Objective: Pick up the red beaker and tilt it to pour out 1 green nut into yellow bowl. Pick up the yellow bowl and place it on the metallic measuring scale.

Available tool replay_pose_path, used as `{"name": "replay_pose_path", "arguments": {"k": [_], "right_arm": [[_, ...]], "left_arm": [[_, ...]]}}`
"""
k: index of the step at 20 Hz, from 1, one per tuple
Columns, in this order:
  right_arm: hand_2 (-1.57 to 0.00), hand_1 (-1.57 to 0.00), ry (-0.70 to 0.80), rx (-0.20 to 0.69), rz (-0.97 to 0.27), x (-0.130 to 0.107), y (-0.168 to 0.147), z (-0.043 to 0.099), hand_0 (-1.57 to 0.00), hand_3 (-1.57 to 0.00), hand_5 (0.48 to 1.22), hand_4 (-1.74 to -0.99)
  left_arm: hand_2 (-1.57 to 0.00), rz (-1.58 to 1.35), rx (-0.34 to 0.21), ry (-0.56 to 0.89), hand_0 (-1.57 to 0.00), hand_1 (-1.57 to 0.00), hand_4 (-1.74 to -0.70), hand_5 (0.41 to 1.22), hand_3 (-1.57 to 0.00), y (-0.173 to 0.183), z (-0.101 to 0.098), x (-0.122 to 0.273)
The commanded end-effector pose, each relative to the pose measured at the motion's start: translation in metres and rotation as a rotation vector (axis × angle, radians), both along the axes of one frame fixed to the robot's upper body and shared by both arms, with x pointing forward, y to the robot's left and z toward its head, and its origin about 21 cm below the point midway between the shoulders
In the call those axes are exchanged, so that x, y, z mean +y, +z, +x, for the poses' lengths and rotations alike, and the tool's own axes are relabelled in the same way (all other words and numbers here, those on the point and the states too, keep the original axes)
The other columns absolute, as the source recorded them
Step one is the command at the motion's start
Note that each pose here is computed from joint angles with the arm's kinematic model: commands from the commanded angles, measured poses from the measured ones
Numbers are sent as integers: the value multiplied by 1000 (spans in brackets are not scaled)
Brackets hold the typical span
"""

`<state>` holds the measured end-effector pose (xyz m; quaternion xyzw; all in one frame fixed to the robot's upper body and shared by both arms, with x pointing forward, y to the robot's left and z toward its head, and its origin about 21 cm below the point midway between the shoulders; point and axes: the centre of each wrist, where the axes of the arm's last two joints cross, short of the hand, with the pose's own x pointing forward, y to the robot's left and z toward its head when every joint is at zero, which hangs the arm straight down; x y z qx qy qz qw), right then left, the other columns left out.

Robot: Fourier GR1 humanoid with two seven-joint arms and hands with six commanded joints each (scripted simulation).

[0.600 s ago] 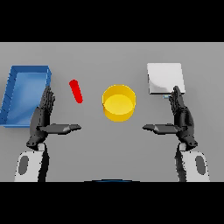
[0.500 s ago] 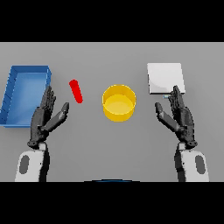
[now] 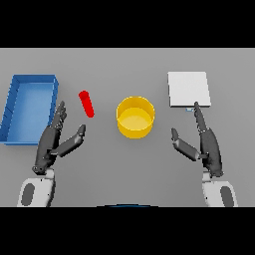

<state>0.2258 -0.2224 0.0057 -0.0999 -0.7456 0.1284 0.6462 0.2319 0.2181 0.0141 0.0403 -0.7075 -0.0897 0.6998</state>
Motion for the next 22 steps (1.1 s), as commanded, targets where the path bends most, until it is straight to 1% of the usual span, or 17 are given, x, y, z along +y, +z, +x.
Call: {"name": "replay_pose_path", "arguments": {"k": [1, 3, 4, 5, 6, 7, 8, 9, 10, 11, 13, 17, 18, 19, 20, 21, 22], "right_arm": [[1, 1, 10, -10, 2, -1, 4, 2, 1, 1, 680, -1241], [1, 1, 20, 4, 23, 3, 4, 1, 1, 1, 681, -1250], [1, 1, 28, 1, 32, 7, 6, 3, 1, 1, 682, -1254], [1, 1, 32, -7, 49, 4, 8, 1, 1, 1, 680, -1265], [1, 1, 38, -5, 64, 5, 5, -1, 1, 1, 680, -1275], [1, 1, 36, -9, 67, 1, 6, 0, 1, 1, 679, -1280], [1, 1, 29, -6, 66, -4, 5, -2, 1, 1, 676, -1286], [1, 1, 32, -4, 66, -2, 6, 0, 1, 1, 677, -1296], [1, 1, 37, -4, 79, 2, 5, 0, 1, 1, 678, -1304], [1, 1, 36, 0, 73, 1, 6, -2, 1, 1, 679, -1308], [1, 1, 24, 4, 83, -3, 7, 0, 1, 1, 683, -1321], [1, 1, 21, -5, 84, -5, 7, -3, 1, 1, 688, -1339], [1, 1, 21, 8, 87, -3, 6, 0, 1, 1, 689, -1341], [1, 1, 19, 10, 82, -4, 6, -1, 1, 1, 688, -1338], [1, 1, 12, 8, 84, -6, 7, -1, 1, 1, 688, -1338], [1, 1, 19, 12, 91, -2, 5, 0, 1, 1, 688, -1338], [1, 1, 13, 17, 94, -3, 6, 2, 1, 1, 688, -1336]], "left_arm": [[1, 7, -9, -12, 1, 1, -1226, 661, 1, 2, -1, -2], [1, 16, 14, -25, 1, 1, -1239, 668, 1, 0, 4, -5], [1, 22, 13, -43, 1, 1, -1254, 679, 1, 0, 5, -9], [1, 17, 35, -43, 1, 1, -1276, 691, 1, -4, 11, -10], [1, 4, 41, -49, 1, 1, -1301, 702, 1, -5, 15, -13], [1, 4, 49, -48, 1, 1, -1331, 713, 1, -5, 24, -15], [1, 6, 39, -50, 1, 1, -1356, 724, 1, -6, 28, -12], [1, 11, 56, -56, 1, 1, -1370, 732, 1, -8, 35, -12], [1, 18, 58, -60, 1, 1, -1377, 738, 1, -10, 41, -14], [1, 23, 61, -58, 1, 1, -1379, 739, 1, -14, 46, -15], [1, 33, 71, -46, 1, 1, -1376, 738, 1, -17, 58, -17], [1, 25, 119, -30, 1, 1, -1345, 718, 1, -29, 81, -20], [1, 22, 113, -35, 1, 1, -1339, 717, 1, -31, 82, -20], [1, 15, 112, -41, 1, 1, -1333, 714, 1, -34, 84, -22], [1, 18, 118, -36, 1, 1, -1330, 714, 1, -34, 91, -19], [1, 27, 111, -40, 1, 1, -1323, 712, 1, -30, 99, -23], [1, 26, 97, -44, 1, 1, -1321, 713, 1, -31, 102, -24]]}}
